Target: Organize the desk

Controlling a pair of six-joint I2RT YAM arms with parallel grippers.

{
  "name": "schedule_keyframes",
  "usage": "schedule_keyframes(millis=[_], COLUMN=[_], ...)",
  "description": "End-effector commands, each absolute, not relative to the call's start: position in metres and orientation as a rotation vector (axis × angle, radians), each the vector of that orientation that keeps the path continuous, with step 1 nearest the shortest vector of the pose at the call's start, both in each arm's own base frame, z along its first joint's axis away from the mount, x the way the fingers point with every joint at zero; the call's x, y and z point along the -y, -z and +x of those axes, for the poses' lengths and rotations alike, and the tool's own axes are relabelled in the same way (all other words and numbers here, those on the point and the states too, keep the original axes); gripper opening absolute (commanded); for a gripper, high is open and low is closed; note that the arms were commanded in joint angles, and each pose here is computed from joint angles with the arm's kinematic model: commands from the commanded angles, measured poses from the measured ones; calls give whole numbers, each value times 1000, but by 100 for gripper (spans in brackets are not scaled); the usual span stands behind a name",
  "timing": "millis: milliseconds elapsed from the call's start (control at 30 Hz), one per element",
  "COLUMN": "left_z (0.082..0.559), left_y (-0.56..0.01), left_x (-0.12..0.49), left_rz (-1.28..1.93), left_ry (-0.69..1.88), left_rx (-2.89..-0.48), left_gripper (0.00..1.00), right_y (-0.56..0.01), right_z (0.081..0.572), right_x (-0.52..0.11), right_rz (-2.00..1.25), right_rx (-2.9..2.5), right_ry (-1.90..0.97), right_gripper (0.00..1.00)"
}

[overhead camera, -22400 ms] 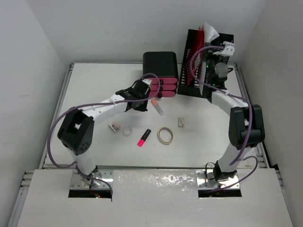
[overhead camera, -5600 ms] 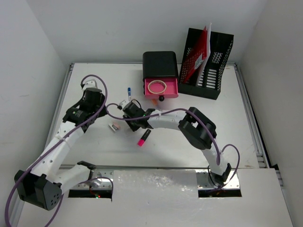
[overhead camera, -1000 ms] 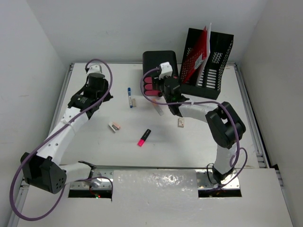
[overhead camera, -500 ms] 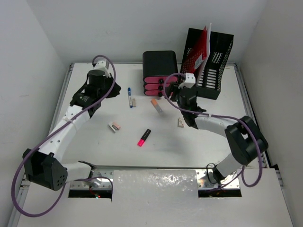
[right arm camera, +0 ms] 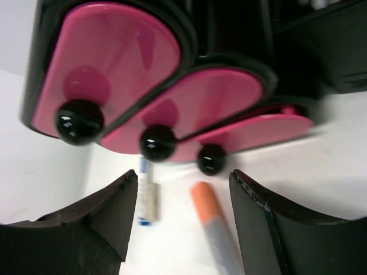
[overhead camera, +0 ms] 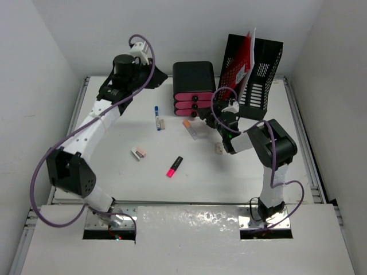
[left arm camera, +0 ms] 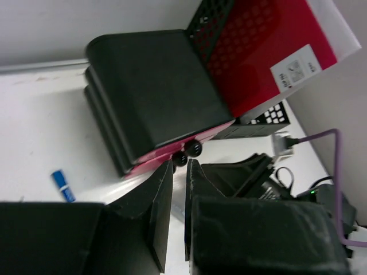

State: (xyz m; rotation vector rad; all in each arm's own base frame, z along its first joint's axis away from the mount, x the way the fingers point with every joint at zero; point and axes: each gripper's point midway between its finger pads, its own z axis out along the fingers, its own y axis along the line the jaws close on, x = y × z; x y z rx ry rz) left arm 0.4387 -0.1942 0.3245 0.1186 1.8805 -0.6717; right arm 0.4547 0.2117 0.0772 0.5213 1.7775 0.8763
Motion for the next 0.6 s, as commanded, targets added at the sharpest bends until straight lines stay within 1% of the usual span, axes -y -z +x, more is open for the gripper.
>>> schedule_keyframes(millis=[0,133,233,400,567], left_z=[448,468,476,477,475], left_y=[-350,-348,-344,-338,-328], left_x=[222,232,239,246,245], left_rz=[224,239,247,254,244], left_ry=[787,803,832,885,878], left_rx=[-1788,-1780,-1781,-1785,-1810], left_gripper=[9,10,10,10,10], right_y=[-130,-119,-121,-123,-117], right_z=[470,480,485,495,500], right_x=[-233,-240,-242,-247,-250], right_rz=[554,567,556,547,553], right_rx=[-1569,-1571,-1557,-1535,-1553], right_ry=[-1134,-1159,-1165,-1181,-1176], right_gripper=[63,62,61,59,57])
